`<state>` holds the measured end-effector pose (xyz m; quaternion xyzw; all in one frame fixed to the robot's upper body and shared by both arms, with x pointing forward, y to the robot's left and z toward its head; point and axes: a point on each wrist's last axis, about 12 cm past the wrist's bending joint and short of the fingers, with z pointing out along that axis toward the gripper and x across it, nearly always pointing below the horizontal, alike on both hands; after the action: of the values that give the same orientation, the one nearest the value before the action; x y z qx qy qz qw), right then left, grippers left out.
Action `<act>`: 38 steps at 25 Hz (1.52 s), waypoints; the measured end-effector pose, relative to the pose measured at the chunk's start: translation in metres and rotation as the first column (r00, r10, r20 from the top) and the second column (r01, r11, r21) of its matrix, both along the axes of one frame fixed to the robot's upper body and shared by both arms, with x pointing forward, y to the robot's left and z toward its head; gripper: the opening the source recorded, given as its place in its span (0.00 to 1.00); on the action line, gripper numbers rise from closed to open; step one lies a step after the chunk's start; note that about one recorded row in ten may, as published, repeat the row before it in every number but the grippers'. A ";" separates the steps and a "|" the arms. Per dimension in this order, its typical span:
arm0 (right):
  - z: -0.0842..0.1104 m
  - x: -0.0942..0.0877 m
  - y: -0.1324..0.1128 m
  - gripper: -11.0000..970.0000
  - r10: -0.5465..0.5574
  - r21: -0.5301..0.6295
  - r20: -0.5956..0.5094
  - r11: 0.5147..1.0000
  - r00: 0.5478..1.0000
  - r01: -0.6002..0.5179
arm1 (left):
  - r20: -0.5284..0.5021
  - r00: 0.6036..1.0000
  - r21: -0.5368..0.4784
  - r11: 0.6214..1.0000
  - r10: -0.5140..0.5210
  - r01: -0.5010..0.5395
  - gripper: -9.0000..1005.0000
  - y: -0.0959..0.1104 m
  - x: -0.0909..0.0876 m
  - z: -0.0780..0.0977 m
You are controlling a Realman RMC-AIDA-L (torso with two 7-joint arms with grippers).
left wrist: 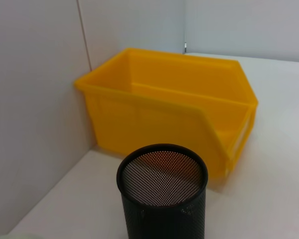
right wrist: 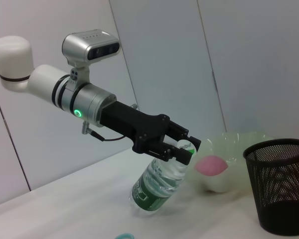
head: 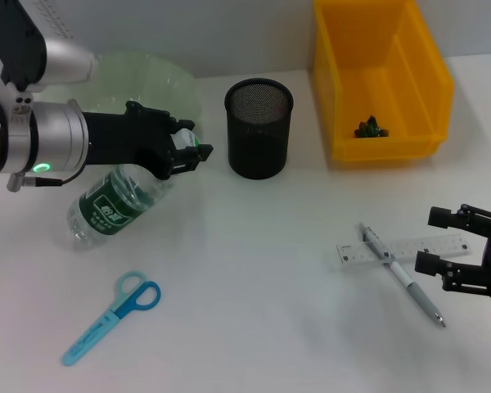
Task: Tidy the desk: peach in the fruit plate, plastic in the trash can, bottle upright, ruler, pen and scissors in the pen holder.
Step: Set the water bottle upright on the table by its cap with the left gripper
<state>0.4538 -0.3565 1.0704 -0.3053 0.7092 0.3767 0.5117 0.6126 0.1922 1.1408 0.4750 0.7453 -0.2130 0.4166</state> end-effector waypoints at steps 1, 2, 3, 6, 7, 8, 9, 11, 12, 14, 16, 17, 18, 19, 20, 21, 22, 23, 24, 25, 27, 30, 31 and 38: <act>0.000 0.000 0.000 0.86 0.000 0.000 0.000 1.000 1.000 0.000 | 0.001 1.000 -0.002 1.000 0.001 -0.001 0.43 0.000 0.000 0.000; 0.000 0.000 0.000 0.86 0.001 0.000 0.000 1.000 1.000 -0.001 | 0.002 1.000 -0.005 1.000 0.003 -0.003 0.43 0.001 0.000 0.001; 0.000 0.001 0.000 0.86 0.001 0.000 0.001 1.000 1.000 -0.001 | 0.005 1.000 -0.007 1.000 0.005 -0.005 0.43 0.001 0.000 0.001; 0.001 0.001 0.000 0.86 0.002 0.000 0.001 1.000 1.000 -0.002 | 0.015 1.000 -0.016 1.000 0.009 -0.009 0.43 0.002 -0.001 0.004; 0.001 0.001 0.000 0.86 0.002 0.000 0.001 1.000 1.000 -0.002 | 0.015 1.000 -0.018 1.000 0.010 -0.010 0.43 0.003 -0.002 0.004; 0.001 0.001 0.001 0.86 0.003 0.001 0.001 1.000 1.000 -0.003 | 0.016 1.000 -0.026 1.000 0.013 -0.012 0.43 0.003 -0.002 0.004; 0.001 0.001 0.001 0.86 0.003 0.001 0.001 1.000 1.000 -0.003 | 0.016 1.000 -0.038 0.999 0.016 -0.015 0.43 0.004 -0.003 0.005; 0.001 0.001 0.001 0.86 0.003 0.003 -0.002 1.000 1.000 -0.003 | 0.018 1.000 -0.054 0.998 0.018 -0.017 0.43 0.004 -0.003 0.006; 0.001 0.002 0.001 0.86 0.003 0.004 -0.003 1.000 1.000 -0.003 | 0.020 1.000 -0.060 0.998 0.019 -0.018 0.43 0.005 -0.004 0.006; 0.001 0.002 0.001 0.86 0.004 0.005 -0.004 1.000 1.000 -0.004 | 0.023 0.999 -0.071 0.997 0.023 -0.021 0.43 0.007 -0.005 0.005; 0.002 0.003 0.001 0.86 0.005 0.004 -0.003 1.000 1.000 -0.005 | 0.025 0.999 -0.078 0.997 0.026 -0.024 0.43 0.008 -0.006 0.006; 0.002 0.003 0.001 0.86 0.005 0.004 -0.003 1.000 1.000 -0.005 | 0.026 0.999 -0.080 0.996 0.027 -0.025 0.43 0.008 -0.006 0.006; 0.002 0.003 0.001 0.86 0.006 0.004 -0.002 1.000 1.000 -0.006 | 0.026 0.999 -0.080 0.996 0.027 -0.025 0.43 0.008 -0.006 0.006; 0.002 0.003 0.001 0.86 0.006 0.004 -0.002 1.000 1.000 -0.006 | 0.026 0.999 -0.080 0.996 0.027 -0.025 0.43 0.008 -0.006 0.006; 0.002 0.004 0.001 0.86 0.007 0.004 -0.001 1.000 1.000 -0.007 | 0.026 0.999 -0.080 0.996 0.027 -0.025 0.43 0.008 -0.006 0.006; 0.002 0.004 0.001 0.86 0.007 0.004 -0.001 1.000 1.000 -0.007 | 0.026 0.999 -0.099 0.995 0.032 -0.029 0.43 0.009 -0.007 0.007; 0.002 0.004 0.001 0.86 0.008 0.005 -0.001 1.000 1.000 -0.008 | 0.026 0.999 -0.099 0.995 0.032 -0.029 0.43 0.009 -0.007 0.007; 0.003 0.004 0.001 0.86 0.008 0.005 -0.001 1.000 1.000 -0.008 | 0.029 0.999 -0.113 0.993 0.038 -0.034 0.43 0.010 -0.008 0.008; 0.003 0.005 0.002 0.86 0.008 0.005 -0.002 1.000 1.000 -0.008 | 0.029 0.999 -0.113 0.993 0.038 -0.034 0.43 0.010 -0.008 0.008; 0.003 0.005 0.002 0.86 0.008 0.006 -0.002 1.000 1.000 -0.008 | 0.029 0.999 -0.113 0.993 0.038 -0.034 0.43 0.010 -0.008 0.008; 0.003 0.005 0.002 0.86 0.009 0.006 -0.002 1.000 1.000 -0.009 | 0.034 0.998 -0.135 0.990 0.050 -0.045 0.43 0.013 -0.009 0.011; 0.003 0.005 0.002 0.86 0.008 0.006 -0.003 1.000 1.000 -0.008 | 0.032 0.997 -0.150 0.987 0.069 -0.064 0.43 0.017 -0.008 0.011; 0.003 0.005 0.002 0.86 0.007 0.006 -0.003 1.000 1.000 -0.007 | 0.027 0.997 -0.161 0.984 0.078 -0.072 0.43 0.019 -0.009 0.011; 0.003 0.006 0.002 0.86 0.009 0.006 -0.001 1.000 1.000 -0.009 | 0.012 0.994 -0.195 0.975 0.108 -0.103 0.43 0.025 -0.011 0.008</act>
<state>0.4597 -0.3544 1.0734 -0.3067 0.7071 0.3813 0.5106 0.6011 0.2172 1.1488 0.3942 0.7403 -0.2571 0.4801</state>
